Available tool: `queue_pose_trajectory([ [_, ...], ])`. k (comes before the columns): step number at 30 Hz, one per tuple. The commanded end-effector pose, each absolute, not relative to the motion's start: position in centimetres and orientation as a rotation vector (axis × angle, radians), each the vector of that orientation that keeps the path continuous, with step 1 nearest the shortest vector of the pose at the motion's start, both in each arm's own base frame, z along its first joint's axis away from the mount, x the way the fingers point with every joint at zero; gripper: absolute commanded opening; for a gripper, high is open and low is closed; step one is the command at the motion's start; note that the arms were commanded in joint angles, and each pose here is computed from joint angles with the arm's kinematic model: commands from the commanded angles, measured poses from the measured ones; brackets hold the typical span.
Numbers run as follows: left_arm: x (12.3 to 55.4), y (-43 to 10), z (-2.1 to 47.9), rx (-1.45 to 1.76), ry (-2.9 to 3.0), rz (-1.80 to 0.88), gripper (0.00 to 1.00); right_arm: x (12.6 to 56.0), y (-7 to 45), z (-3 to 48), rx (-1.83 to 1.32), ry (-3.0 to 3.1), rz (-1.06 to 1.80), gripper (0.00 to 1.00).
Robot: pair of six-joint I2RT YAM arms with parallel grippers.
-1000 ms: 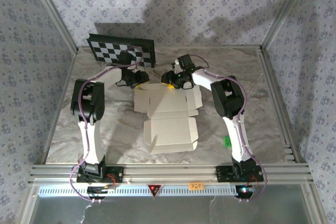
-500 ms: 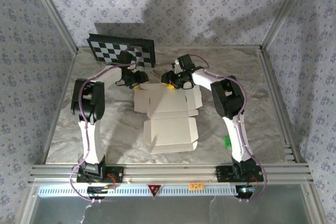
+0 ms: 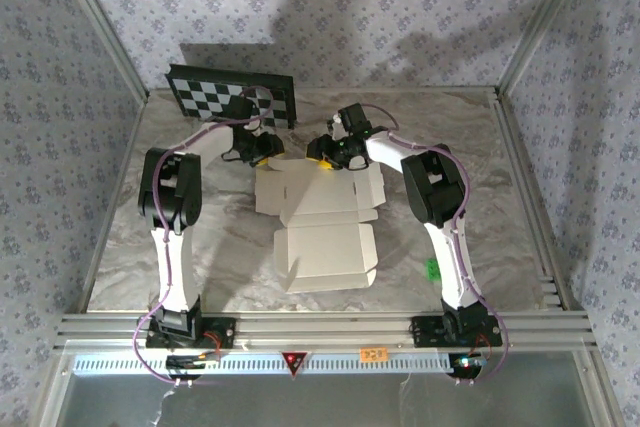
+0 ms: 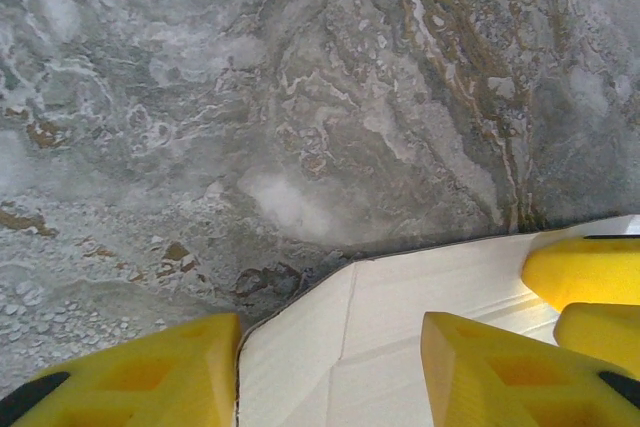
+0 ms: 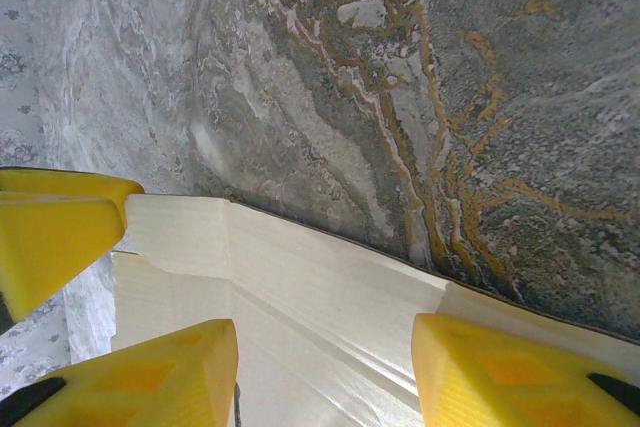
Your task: Fold the paper box
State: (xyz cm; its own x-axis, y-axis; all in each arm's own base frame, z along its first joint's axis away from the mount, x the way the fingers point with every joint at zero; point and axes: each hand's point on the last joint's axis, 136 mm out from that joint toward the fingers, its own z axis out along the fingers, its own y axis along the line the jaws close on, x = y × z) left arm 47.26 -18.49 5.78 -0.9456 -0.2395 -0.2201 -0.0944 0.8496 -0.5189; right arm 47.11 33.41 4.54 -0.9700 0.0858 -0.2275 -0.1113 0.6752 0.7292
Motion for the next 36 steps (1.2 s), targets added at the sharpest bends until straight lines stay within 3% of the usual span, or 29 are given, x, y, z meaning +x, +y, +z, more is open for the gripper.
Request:
queue_pose_trajectory([
  [1,47.3,-19.7,6.8,-0.232,2.755,-0.799,0.49,45.0,32.0,0.7,0.063,2.795,1.087,0.51],
  [15,47.3,-23.1,7.8,-0.153,2.739,-0.884,0.4,44.9,32.1,0.7,0.055,2.796,1.093,0.51],
  [36,46.4,-25.1,3.5,-0.189,2.779,-0.993,0.27,44.6,31.8,0.3,0.059,2.805,1.096,0.42],
])
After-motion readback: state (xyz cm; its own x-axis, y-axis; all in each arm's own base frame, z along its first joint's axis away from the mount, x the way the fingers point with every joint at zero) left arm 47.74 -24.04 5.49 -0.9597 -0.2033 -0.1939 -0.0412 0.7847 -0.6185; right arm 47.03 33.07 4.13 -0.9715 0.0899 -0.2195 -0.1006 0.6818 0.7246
